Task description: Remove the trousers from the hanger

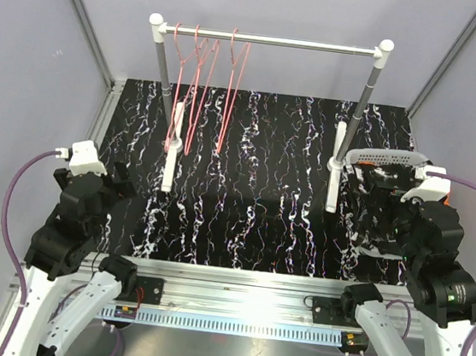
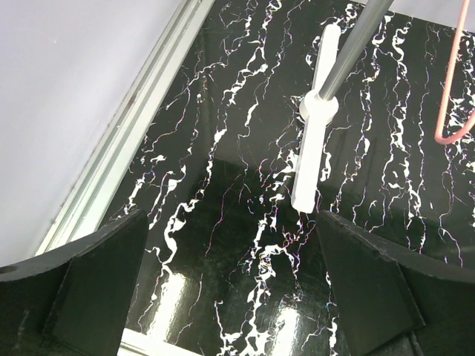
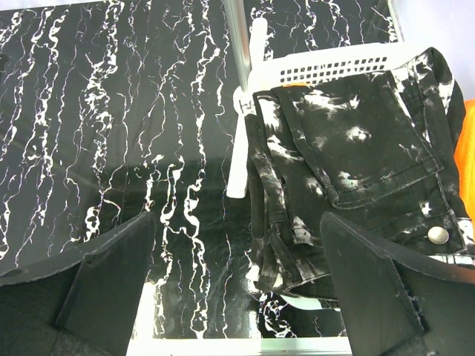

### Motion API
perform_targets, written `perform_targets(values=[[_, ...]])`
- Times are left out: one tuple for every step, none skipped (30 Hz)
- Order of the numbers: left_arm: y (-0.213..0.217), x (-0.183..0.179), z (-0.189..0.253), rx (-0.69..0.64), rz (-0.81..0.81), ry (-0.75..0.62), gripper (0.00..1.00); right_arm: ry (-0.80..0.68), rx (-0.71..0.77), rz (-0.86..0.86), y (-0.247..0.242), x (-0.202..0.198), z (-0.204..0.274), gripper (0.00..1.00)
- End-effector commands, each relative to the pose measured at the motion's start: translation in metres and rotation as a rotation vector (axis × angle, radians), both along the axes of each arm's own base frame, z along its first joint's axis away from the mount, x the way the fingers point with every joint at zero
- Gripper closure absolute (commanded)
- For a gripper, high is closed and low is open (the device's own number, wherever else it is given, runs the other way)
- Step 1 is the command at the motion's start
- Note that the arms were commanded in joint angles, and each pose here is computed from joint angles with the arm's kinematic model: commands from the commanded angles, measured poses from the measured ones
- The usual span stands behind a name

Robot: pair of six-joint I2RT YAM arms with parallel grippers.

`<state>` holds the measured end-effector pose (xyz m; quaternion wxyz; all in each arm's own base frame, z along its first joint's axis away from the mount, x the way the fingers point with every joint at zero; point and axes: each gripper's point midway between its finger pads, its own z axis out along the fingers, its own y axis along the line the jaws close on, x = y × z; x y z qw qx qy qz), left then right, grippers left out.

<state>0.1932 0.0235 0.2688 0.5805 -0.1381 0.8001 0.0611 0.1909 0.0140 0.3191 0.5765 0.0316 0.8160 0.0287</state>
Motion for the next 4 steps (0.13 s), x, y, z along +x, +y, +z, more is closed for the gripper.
perform_targets(values=[[-0.0022, 0.0042, 0.0074, -0.004, -0.012, -0.036, 0.01, -0.016, -0.003, 0.004, 0.0018, 0.0073, 0.0042, 0.01], [-0.0019, 0.0036, 0.0075, -0.004, -0.012, -0.037, 0.01, -0.017, -0.004, 0.007, 0.0022, 0.0070, 0.0045, 0.01], [-0.0019, 0.0037, 0.0078, -0.003, -0.013, -0.038, 0.01, -0.017, -0.005, 0.004, 0.0018, 0.0075, 0.0046, 0.01], [-0.0014, 0.0029, 0.0092, -0.005, -0.011, -0.044, 0.01, -0.017, -0.006, 0.001, 0.0014, 0.0081, 0.0040, 0.00]])
